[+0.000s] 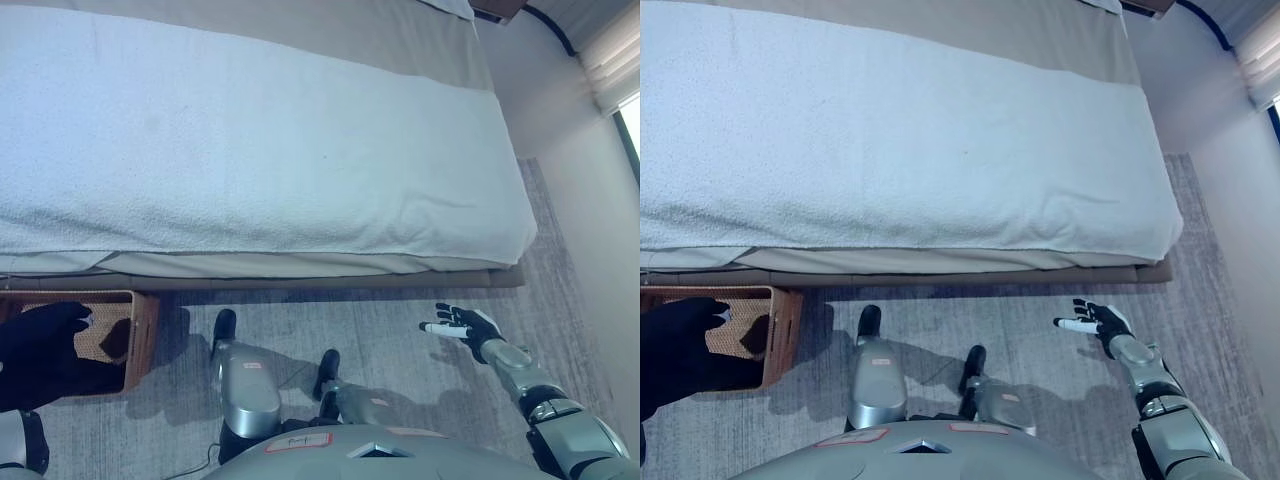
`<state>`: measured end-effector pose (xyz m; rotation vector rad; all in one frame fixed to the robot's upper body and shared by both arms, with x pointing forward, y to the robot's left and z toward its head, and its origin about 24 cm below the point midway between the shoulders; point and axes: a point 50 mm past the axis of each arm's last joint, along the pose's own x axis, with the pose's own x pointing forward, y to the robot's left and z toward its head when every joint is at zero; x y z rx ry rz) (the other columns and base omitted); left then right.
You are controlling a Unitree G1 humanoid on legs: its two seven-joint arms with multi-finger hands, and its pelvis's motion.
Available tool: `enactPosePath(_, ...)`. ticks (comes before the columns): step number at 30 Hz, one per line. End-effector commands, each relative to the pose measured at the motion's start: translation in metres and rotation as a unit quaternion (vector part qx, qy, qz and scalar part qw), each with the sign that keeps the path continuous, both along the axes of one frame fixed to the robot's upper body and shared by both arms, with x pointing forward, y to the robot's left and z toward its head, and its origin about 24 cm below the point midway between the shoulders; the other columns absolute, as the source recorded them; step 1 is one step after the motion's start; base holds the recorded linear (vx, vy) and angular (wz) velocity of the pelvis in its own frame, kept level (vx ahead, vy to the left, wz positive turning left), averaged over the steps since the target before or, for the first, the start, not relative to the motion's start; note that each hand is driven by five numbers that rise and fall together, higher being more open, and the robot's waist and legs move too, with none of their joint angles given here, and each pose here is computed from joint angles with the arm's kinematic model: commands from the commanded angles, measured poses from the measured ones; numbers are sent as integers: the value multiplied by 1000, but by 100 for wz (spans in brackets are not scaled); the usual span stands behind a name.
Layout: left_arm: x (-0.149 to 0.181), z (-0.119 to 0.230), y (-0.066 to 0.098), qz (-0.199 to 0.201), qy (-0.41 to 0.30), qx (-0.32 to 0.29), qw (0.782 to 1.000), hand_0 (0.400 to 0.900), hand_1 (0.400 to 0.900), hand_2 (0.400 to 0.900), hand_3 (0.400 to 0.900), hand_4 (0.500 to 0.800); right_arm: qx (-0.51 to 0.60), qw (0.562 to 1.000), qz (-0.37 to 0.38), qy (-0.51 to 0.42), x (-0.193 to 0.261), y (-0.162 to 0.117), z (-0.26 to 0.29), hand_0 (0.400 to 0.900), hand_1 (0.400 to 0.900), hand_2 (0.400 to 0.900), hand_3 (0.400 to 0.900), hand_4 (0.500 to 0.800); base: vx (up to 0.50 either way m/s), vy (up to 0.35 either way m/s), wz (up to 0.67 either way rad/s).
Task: Put the clothes on the bed into the basket.
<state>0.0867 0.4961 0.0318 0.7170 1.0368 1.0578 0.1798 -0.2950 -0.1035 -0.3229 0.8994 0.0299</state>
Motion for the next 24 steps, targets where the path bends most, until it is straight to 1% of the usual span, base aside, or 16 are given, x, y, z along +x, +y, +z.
enactPosePath(1,-32,42,25,44,14,73,996,900,900,900,900,800,-48,998,-36,-37,5,-41,26,900,900,900,900,800,0,0,0)
enactPosePath(7,-25,40,24,36,-5,71,997,900,900,900,900,800,-48,998,-40,-31,2,-42,24,900,900,900,900,800,2,1,1)
enactPosePath(13,-5,38,20,3,-25,72,997,900,900,900,900,800,-47,998,-45,-25,-2,-44,23,900,900,900,900,800,0,0,0)
enactPosePath(24,15,33,13,-30,-38,66,997,900,900,900,900,800,-47,997,-57,-26,-5,-46,22,900,900,900,900,800,0,0,0)
